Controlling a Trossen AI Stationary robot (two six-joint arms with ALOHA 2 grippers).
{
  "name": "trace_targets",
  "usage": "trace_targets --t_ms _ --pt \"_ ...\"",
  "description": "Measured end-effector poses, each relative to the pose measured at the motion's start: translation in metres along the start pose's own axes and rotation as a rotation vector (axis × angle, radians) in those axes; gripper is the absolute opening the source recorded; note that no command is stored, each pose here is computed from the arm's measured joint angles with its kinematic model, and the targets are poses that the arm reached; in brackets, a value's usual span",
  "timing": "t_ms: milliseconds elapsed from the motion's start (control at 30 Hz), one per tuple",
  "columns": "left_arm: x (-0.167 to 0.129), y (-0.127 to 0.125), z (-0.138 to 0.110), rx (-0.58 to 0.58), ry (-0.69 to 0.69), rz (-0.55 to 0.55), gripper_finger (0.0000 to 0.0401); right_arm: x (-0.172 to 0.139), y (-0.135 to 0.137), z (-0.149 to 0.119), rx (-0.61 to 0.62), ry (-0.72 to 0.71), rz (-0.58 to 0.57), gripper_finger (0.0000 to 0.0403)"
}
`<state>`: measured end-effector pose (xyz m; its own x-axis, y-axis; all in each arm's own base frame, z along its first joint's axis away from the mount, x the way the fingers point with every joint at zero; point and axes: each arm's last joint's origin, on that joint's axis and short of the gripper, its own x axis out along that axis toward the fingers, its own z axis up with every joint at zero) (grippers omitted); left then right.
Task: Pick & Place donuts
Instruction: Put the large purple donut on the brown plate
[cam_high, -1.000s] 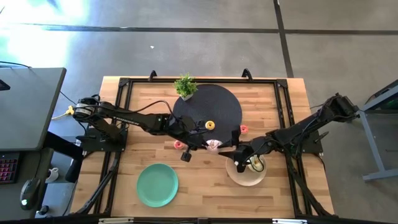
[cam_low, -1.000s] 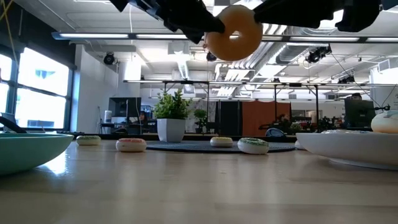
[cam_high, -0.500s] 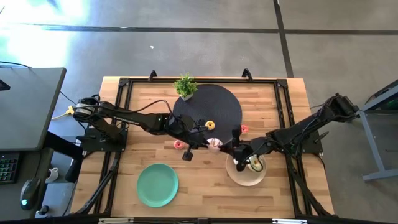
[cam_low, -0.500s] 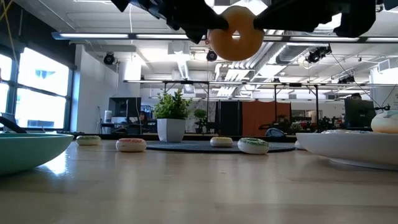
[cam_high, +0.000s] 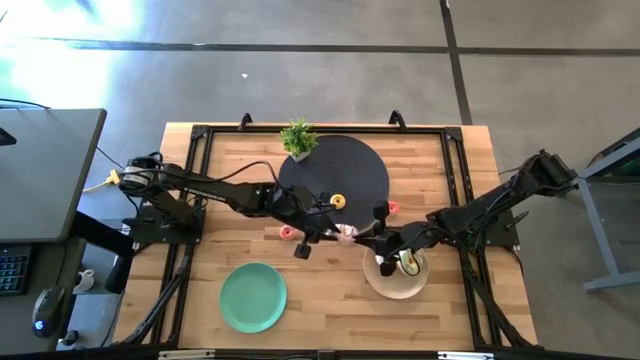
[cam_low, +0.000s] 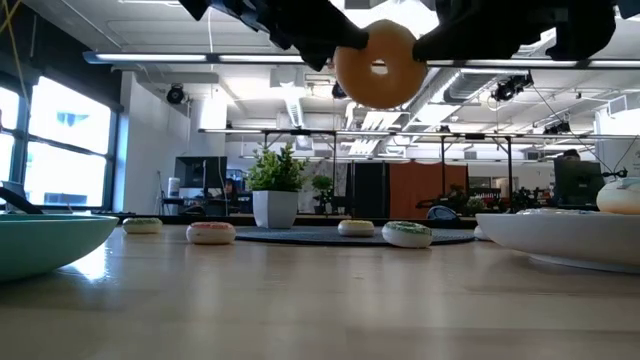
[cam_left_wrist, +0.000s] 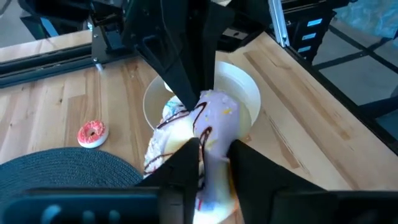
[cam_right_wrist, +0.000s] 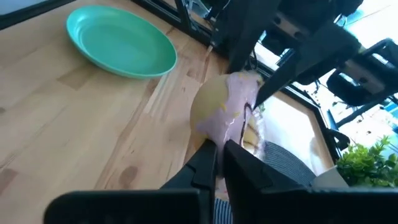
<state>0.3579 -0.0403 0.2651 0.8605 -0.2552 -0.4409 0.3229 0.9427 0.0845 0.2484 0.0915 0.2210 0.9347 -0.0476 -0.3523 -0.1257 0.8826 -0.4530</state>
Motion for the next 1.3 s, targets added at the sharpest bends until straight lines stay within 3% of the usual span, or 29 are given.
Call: trace_targets --t_ms 267,467,767,1033,1300 --pt "0.000 -0.001 -0.005 -0.061 0.050 0.001 0.0132 0.000 0.000 -0.003 0.038 0.045 -0.045 0.0011" --pt "0.000 -0.001 -0.008 -0.067 0.085 -0.007 0.0134 -0.005 0.013 -0.008 0.010 0.107 0.010 0.0005" --pt "0.000 -0.002 -0.009 -0.069 0.094 -0.010 0.0134 -0.033 0.048 0.002 -0.500 0.065 0.063 0.0004" --pt "0.000 -0.002 -0.010 -0.070 0.101 -0.010 0.0133 -0.070 0.057 -0.015 -0.428 0.230 0.160 0.0003" --pt "0.000 -0.002 -0.011 -0.072 0.113 -0.008 0.0133 -0.086 0.068 -0.015 -0.416 0.198 0.260 0.0003"
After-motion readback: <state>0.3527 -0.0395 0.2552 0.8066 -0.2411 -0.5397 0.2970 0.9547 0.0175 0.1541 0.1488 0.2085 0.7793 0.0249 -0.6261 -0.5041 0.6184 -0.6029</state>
